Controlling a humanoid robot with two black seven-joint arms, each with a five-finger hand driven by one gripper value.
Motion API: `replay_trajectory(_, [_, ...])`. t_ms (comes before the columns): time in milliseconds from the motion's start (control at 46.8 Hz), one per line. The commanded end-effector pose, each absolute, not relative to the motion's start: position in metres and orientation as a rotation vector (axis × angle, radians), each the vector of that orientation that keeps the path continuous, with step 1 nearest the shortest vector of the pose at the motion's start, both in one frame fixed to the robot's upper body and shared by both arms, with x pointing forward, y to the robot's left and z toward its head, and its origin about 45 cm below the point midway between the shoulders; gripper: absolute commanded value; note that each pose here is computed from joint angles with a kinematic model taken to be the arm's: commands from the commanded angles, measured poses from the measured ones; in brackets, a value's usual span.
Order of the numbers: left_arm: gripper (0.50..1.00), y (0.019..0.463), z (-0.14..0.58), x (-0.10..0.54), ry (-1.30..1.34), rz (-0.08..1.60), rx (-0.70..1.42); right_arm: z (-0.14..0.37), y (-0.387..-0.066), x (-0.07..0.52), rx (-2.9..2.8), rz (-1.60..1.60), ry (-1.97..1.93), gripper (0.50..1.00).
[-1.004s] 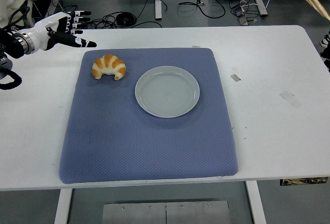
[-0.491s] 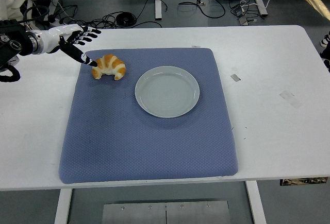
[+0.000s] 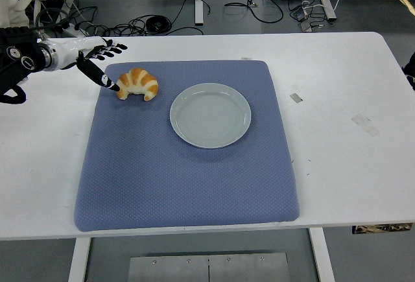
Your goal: Place the bread on the plate
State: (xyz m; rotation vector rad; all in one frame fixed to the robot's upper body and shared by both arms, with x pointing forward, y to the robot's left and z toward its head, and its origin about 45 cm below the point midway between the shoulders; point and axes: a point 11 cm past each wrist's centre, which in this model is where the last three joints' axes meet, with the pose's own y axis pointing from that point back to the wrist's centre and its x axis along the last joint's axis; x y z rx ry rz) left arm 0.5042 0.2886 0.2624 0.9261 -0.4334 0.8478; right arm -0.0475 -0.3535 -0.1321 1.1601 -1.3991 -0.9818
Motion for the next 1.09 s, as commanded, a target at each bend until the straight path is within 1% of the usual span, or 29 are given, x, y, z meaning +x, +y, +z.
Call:
replay_trajectory(0, [0.952, 0.283, 0.255, 0.503, -0.436, 0.83, 0.936, -0.132, -0.354, -0.048, 1.16, -0.982, -1.399, 1.0])
replay_trajectory(150, [0.937, 0.272, 0.247, 0.504, -0.455, 0.82, 0.949, -0.132, -0.354, -0.048, 1.16, -0.982, -1.399, 1.0])
replay_trajectory(534, [0.934, 0.26, 0.242, 0.505, -0.456, 0.81, 0.944, -0.132, -0.354, -0.048, 1.16, -0.982, -1.399, 1.0])
replay_trajectory(705, [0.896, 0.261, 0.238, 0.504, -0.468, 0.793, 0.978, -0.132, -0.354, -0.048, 1.16, -0.982, -1.399, 1.0])
replay_trajectory(855, [0.883, 0.261, 0.237, 0.504, -0.466, 0.795, 0.977, -0.132, -0.354, -0.048, 1.16, -0.982, -1.399, 1.0])
replay_trajectory(897, [0.872, 0.262, 0.237, 0.505, -0.465, 0.798, 0.982, -0.132, -0.354, -0.048, 1.16, -0.982, -1.399, 1.0])
replay_trajectory(962, [0.842, 0.261, 0.235, 0.505, -0.464, 0.796, 0.981, -0.132, -0.354, -0.048, 1.16, -0.982, -1.399, 1.0])
replay_trajectory(1004, [0.797, 0.26, 0.235, 0.505, -0.464, 0.796, 0.981, -0.132, -0.354, -0.048, 1.16, -0.982, -1.399, 1.0])
replay_trajectory(1068, [0.755, 0.26, 0.235, 0.505, -0.464, 0.795, 0.982, -0.132, -0.354, -0.048, 1.16, -0.982, -1.399, 1.0])
